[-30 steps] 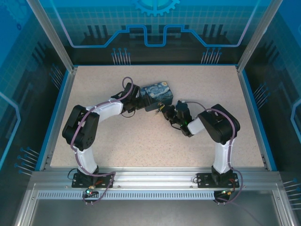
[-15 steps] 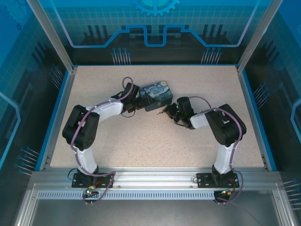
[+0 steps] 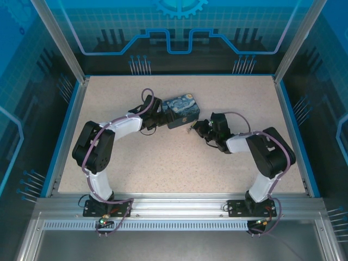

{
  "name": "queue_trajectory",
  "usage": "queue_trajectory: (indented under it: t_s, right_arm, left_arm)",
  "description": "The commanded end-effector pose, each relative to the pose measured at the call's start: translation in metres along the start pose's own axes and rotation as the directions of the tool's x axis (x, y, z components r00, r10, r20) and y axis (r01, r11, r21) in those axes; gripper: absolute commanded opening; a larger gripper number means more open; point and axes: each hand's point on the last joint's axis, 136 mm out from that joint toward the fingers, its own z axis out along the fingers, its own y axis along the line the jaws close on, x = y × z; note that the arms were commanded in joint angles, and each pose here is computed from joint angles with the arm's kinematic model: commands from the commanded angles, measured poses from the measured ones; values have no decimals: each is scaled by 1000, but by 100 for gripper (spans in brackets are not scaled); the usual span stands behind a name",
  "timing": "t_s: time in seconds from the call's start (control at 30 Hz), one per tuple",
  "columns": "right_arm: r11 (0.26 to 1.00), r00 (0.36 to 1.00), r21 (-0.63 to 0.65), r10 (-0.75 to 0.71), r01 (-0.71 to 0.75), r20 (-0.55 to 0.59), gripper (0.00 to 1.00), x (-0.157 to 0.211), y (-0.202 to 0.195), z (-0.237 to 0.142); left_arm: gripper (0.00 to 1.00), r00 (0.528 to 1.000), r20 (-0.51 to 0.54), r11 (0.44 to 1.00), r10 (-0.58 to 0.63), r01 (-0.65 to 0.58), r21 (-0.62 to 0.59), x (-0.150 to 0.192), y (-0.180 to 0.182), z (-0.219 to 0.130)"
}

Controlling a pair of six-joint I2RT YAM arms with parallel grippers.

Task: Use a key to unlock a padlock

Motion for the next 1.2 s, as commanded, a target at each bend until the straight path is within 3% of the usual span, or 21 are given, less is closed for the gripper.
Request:
queue_trajectory:
  t_s: [0.0, 0.57, 0.8, 1.17]
  right_arm:
    - [999, 999, 2, -47, 47, -21, 0, 0, 6, -16]
    - [981, 979, 76, -172, 180, -109, 0, 6, -9, -97]
    - [981, 976, 115, -134, 155, -172, 0, 5, -44, -115]
    - [976, 988, 207, -37, 68, -148, 0, -6, -95, -127]
  left_arm:
    - [98, 993, -118, 988, 24, -42, -151, 29, 38, 3]
    - [99, 997, 64, 995, 51, -45, -94, -27, 15, -80]
    - [99, 995, 96, 998, 23, -17, -64, -16, 20, -116]
    - [99, 991, 135, 1000, -6, 6, 1, 6, 26, -163]
